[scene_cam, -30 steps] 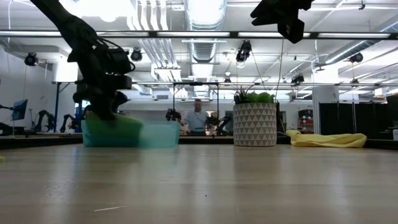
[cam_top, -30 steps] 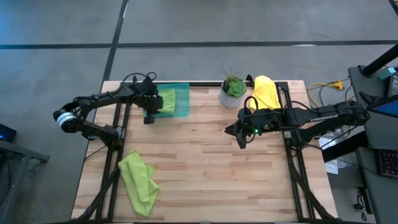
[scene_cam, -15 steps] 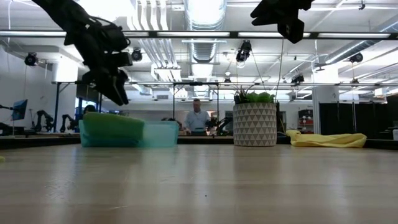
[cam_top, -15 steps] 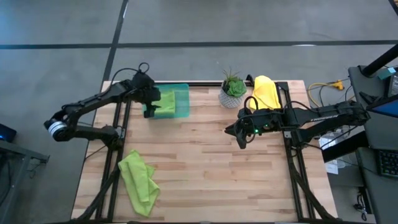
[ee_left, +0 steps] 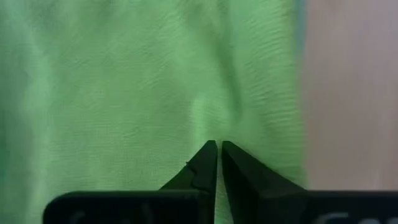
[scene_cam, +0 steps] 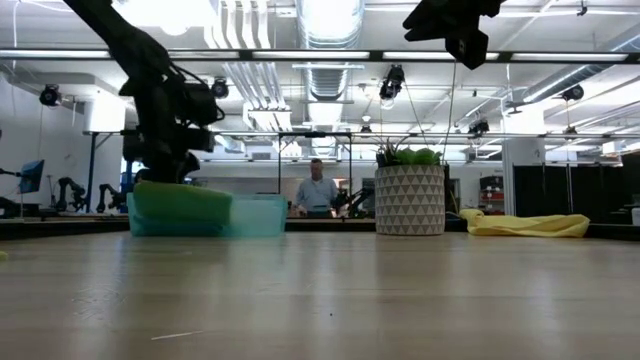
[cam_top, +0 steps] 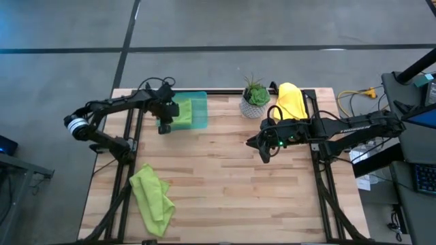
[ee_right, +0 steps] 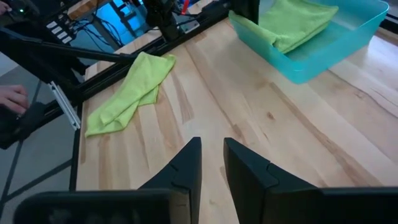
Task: Fold microfiber towels
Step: Put the green microfiber cloth into the blue bin
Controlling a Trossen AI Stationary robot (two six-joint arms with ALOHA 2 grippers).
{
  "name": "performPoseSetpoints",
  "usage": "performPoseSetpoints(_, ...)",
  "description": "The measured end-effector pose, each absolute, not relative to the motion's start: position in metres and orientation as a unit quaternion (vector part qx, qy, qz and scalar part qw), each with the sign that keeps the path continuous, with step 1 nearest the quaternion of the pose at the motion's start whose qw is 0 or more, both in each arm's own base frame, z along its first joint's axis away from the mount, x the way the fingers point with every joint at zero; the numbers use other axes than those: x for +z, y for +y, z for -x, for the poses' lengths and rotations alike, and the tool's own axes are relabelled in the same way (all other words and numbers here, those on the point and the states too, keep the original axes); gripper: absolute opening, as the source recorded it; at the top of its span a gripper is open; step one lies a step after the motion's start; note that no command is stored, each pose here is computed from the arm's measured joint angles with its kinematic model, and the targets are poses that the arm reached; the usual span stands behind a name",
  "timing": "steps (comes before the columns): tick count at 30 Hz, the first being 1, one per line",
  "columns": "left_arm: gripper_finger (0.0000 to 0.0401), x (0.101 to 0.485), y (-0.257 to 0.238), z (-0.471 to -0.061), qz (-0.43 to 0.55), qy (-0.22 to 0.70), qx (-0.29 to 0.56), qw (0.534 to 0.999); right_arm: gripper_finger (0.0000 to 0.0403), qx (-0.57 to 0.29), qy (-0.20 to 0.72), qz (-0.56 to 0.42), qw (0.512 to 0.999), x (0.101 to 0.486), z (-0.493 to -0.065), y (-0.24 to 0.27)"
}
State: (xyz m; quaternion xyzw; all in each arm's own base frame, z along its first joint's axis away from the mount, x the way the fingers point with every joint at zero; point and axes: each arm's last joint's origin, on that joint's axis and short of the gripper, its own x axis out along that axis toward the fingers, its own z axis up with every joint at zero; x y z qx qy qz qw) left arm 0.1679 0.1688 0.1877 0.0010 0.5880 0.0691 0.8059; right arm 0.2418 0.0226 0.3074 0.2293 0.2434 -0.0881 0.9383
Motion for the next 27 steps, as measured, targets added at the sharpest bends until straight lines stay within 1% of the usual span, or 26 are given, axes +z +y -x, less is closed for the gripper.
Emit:
performPoseSetpoints(3, 0.0004, 0.194, 0.174, -0.17, -0.019, 0.594, 0.09, 0.799, 0.0063, -0.089, 0.243, -0.231, 0.938, 0.307, -0.242, 0.023)
performPoseSetpoints(8, 0.0001, 0.212, 0.183, -0.176, -0.054, 0.56, 0.118, 0.818, 0.0061, -0.09, 0.243, -0.237, 0.936, 0.307, -0.242, 0.023)
performPoseSetpoints(11, 0.0, 0.207, 0.192, -0.182, -0.04, 0.554, 0.106, 0.825, 0.0064, -0.09, 0.243, -0.238, 0.936, 0.307, -0.242, 0.023)
performPoseSetpoints(16, 0.0, 0.175, 0.206, -0.194, 0.0, 0.599, 0.086, 0.796, 0.0061, -0.092, 0.242, -0.245, 0.934, 0.307, -0.242, 0.023)
performPoseSetpoints(19, 0.0, 0.162, 0.217, -0.2, 0.003, 0.635, 0.113, 0.764, 0.006, -0.085, 0.244, -0.253, 0.932, 0.307, -0.242, 0.023)
performPoseSetpoints(22, 0.0, 0.165, 0.227, -0.204, -0.006, 0.65, 0.152, 0.744, 0.0059, -0.082, 0.245, -0.262, 0.93, 0.307, -0.242, 0.024)
performPoseSetpoints(24, 0.0, 0.171, 0.23, -0.205, -0.011, 0.647, 0.16, 0.746, 0.0059, -0.082, 0.246, -0.268, 0.928, 0.307, -0.242, 0.024)
performPoseSetpoints(27, 0.0, 0.19, 0.234, -0.207, -0.026, 0.626, 0.176, 0.759, 0.0059, -0.081, 0.246, -0.269, 0.928, 0.307, -0.242, 0.024)
